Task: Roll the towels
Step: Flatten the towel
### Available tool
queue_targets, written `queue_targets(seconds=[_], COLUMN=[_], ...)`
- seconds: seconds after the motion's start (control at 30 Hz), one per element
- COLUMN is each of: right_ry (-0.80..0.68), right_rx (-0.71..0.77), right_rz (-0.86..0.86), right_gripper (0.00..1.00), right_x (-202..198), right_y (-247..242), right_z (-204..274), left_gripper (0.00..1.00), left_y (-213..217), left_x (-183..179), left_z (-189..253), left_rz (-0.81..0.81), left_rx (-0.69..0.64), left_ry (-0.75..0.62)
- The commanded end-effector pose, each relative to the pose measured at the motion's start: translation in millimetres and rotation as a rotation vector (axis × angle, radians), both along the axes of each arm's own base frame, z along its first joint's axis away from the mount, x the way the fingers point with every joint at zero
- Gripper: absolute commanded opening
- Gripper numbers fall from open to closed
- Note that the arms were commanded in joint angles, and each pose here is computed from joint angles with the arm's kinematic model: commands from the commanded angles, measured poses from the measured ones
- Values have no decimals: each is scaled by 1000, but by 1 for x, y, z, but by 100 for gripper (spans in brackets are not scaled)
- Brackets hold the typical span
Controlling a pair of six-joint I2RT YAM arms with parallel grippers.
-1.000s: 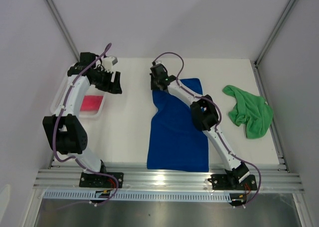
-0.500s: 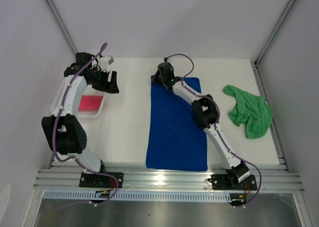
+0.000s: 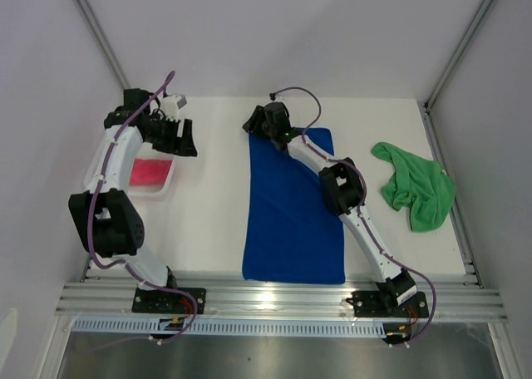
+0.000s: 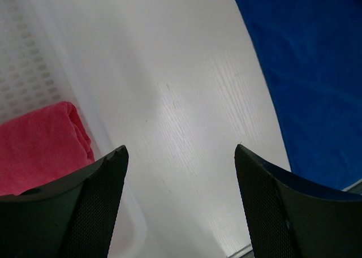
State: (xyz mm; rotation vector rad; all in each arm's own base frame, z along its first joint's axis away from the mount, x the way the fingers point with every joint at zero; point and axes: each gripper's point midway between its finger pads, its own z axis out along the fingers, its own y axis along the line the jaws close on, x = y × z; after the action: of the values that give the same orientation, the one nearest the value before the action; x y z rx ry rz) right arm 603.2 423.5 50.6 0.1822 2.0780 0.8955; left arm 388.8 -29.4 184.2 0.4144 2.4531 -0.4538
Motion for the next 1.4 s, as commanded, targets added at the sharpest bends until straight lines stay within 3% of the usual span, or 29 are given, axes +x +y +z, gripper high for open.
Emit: queue_targets(seconds=[0.0, 0.1, 0.17, 0.27, 0.3, 0.4, 0.47, 0.57, 0.77, 1.07, 1.2, 1.37], right_ry=[-230, -278, -244, -163, -140, -13, 86, 136, 113, 251, 327, 311], right_rx=[43, 0, -35, -177, -222, -337, -392, -411, -304, -298, -324, -282], right_rz=[56, 66, 55, -13, -52, -113, -138, -107, 11, -140, -186, -231], right_gripper=[52, 52, 49, 30, 16, 1, 0, 0, 0, 0, 0, 0], right_x=[4, 3, 1, -3, -3, -14, -20, -23, -17, -7, -2, 10], right_y=[-3, -28, -51, -115, -136, -202, -241, -262, -255, -289, -296, -296], right_z=[132, 168, 167, 143, 132, 85, 54, 28, 12, -33, -55, -52], left_gripper=[78, 76, 75, 74, 73, 73, 71, 70, 69, 68, 68, 68], left_y=[-14, -30, -45, -76, -79, -117, -144, -170, -209, -187, -175, -175], left_x=[-1, -11, -19, -40, -43, -66, -81, -92, -108, -108, -105, -102], left_z=[23, 28, 25, 15, 9, -15, -38, -71, -106, -176, -187, -187], left_rz=[-45, -104, -162, -280, -297, -438, -528, -616, -740, -683, -658, -660], left_rx=[-84, -98, -56, 16, 64, 119, 146, 227, 241, 448, 515, 530], left_ry=[-30, -34, -35, -30, -31, 6, 52, 75, 81, 268, 293, 282])
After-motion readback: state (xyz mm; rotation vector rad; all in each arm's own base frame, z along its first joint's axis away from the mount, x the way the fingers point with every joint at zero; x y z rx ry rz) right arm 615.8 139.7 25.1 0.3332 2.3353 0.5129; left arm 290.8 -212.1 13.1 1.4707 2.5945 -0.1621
